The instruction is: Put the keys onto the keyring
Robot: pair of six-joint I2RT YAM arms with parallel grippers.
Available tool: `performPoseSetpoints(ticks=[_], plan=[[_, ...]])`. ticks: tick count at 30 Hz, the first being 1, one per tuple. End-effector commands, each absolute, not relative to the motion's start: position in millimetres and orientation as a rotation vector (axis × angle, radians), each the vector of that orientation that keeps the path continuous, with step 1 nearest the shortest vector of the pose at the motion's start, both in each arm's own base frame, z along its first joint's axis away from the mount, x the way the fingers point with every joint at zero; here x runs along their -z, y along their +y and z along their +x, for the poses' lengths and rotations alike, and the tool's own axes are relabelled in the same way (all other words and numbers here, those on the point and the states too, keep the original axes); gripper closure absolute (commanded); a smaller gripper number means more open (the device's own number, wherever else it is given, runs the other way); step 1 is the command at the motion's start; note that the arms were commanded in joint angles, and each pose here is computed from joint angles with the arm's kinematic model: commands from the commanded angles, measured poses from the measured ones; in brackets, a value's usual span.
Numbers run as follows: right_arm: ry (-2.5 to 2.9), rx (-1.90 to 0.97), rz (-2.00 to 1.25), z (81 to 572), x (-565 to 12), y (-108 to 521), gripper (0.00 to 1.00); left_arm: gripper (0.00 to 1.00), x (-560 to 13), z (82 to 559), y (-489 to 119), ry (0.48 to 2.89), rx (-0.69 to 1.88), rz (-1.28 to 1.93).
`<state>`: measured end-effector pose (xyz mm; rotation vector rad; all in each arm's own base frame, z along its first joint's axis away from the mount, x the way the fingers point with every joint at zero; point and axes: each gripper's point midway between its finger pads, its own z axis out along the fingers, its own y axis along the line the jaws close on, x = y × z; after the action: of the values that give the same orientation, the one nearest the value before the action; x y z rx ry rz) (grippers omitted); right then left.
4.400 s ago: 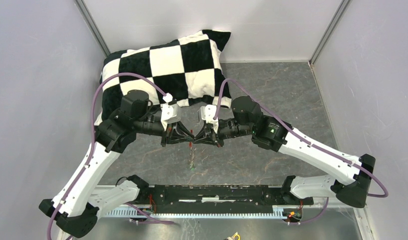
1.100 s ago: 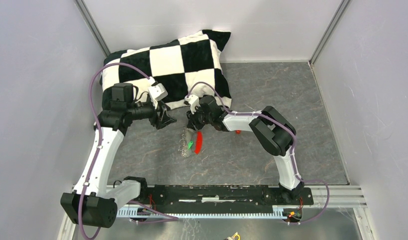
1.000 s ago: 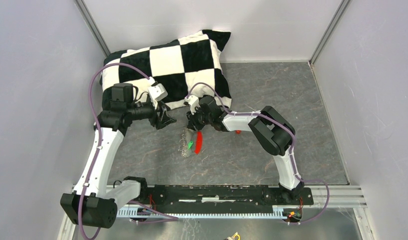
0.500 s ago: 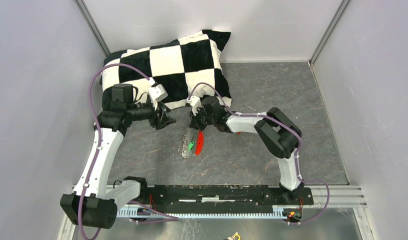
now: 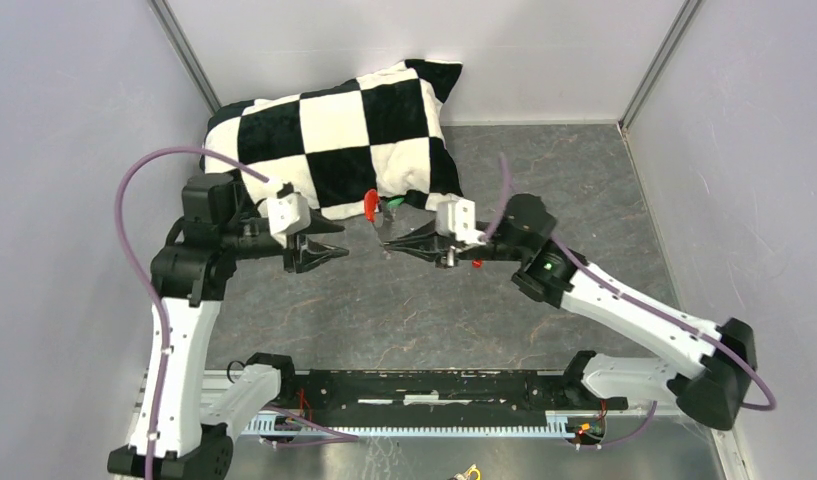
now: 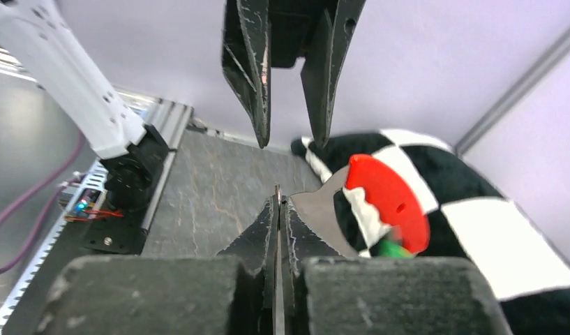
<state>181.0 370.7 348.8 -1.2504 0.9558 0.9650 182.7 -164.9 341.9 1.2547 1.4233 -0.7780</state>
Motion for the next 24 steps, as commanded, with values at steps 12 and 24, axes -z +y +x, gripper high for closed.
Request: performPoseSetpoints(ticks=[12,24], plan=[[0.629,-1.193,-1.279,91,-443,358,0.99,0.53,-420,77,-183,1.047,1.044,1.343],[0.638,-1.178,-1.280,70,-450,383,0.99,0.51,-412,77,-184,1.006,1.042,1.368]])
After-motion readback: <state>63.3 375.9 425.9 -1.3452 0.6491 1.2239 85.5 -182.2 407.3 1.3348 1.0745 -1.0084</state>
